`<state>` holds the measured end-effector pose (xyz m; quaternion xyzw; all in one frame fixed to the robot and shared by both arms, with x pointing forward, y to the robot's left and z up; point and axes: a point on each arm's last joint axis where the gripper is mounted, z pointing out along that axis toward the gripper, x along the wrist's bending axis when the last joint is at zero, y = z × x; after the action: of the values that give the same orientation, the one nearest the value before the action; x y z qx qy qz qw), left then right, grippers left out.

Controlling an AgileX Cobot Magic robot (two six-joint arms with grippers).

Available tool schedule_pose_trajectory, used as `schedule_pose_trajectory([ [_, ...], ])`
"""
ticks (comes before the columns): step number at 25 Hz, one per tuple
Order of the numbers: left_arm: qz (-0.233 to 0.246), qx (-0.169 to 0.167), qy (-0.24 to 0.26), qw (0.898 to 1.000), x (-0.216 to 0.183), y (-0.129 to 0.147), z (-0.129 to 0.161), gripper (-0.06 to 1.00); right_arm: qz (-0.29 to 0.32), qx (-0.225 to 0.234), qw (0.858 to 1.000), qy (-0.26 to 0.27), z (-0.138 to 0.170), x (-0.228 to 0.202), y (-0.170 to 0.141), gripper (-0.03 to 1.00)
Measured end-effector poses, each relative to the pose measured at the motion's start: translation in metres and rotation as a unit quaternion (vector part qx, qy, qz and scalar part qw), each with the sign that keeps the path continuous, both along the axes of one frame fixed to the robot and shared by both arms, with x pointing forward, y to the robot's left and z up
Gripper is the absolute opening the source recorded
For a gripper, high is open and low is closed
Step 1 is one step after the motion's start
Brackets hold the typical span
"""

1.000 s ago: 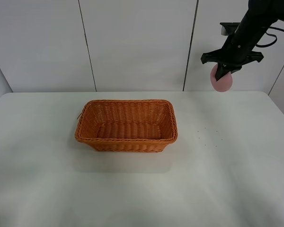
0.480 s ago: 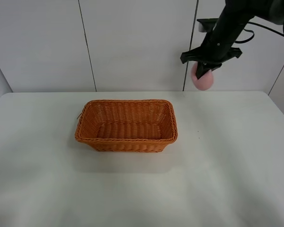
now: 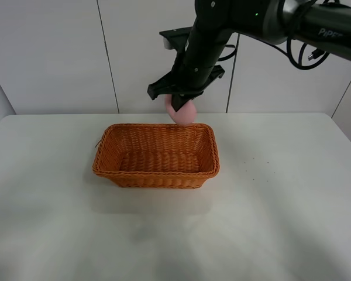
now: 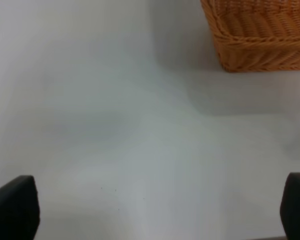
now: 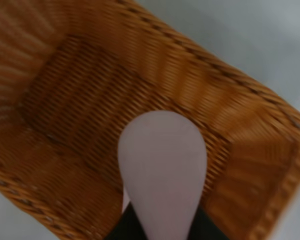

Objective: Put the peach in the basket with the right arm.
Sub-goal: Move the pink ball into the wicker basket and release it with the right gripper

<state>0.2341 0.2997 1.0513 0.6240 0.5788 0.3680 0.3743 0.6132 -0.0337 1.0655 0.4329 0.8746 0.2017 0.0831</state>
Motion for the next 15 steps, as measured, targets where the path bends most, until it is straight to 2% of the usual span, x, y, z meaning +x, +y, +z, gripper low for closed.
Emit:
schedule_pose_trajectory([
  [4, 0.000, 0.000, 0.000, 1.000, 0.000, 0.000, 0.000, 0.99, 0.018, -0.002, 1.000, 0.002, -0.028, 0.001, 0.023, 0.00],
  [11, 0.000, 0.000, 0.000, 1.000, 0.000, 0.000, 0.000, 0.99, 0.013, -0.010, 1.000, 0.019, -0.093, 0.019, 0.040, 0.01],
  [15, 0.000, 0.000, 0.000, 1.000, 0.000, 0.000, 0.000, 0.99, 0.006, -0.015, 0.999, 0.045, -0.118, 0.021, 0.043, 0.10],
])
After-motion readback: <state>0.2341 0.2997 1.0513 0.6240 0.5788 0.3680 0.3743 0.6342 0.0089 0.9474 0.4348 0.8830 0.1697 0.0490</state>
